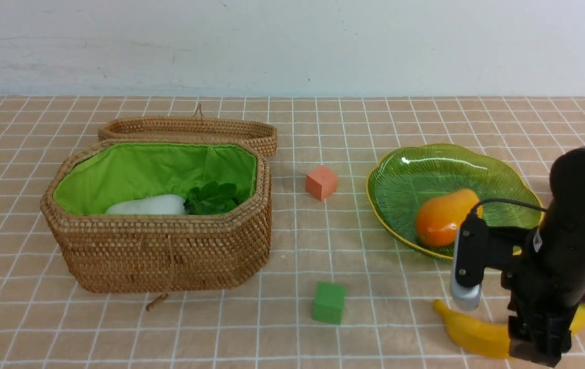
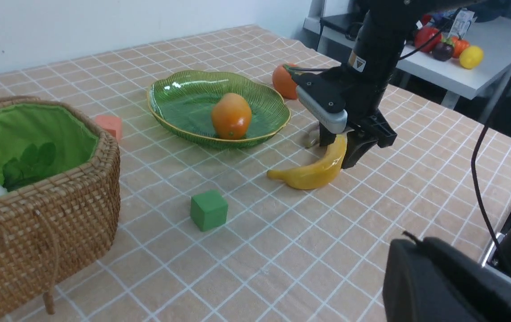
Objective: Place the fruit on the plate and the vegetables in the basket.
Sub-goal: Use the right arm to grab a banana and put it into the right plate
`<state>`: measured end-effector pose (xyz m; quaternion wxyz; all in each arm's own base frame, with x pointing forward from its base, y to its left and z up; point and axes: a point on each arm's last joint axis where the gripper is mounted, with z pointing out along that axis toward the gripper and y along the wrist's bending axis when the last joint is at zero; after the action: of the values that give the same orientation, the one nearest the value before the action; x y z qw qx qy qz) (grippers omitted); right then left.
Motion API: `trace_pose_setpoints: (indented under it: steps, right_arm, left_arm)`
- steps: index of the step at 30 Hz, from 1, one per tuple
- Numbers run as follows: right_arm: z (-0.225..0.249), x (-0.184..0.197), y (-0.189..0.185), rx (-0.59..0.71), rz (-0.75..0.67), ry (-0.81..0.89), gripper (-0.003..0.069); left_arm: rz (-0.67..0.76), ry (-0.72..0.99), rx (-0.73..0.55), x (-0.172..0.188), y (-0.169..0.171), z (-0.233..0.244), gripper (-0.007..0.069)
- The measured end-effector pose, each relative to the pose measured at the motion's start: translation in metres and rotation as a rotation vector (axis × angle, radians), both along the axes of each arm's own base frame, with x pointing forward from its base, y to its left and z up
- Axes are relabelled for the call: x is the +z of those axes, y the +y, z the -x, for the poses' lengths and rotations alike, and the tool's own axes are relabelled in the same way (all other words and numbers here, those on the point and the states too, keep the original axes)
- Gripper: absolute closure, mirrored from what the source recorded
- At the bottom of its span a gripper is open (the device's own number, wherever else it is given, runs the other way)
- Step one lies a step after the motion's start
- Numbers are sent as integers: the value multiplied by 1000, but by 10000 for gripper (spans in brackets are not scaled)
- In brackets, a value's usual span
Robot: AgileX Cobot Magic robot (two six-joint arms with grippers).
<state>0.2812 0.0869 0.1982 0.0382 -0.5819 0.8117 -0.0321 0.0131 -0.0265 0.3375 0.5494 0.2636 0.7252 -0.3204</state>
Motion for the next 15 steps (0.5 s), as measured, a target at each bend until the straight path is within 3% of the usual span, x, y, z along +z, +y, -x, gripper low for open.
trace_pose_setpoints:
  steps: [5,13,15]
  right_arm:
    - [-9,-22,0,27,40,24,131]
    - [-17,-43,3,34,53,60,326]
    - [-17,-43,3,29,48,64,341]
  left_arm:
    - [-24,24,1,-1,-6,-7,638]
    - [-12,18,10,3,-14,-16,638]
    - [4,3,15,5,-14,-17,638]
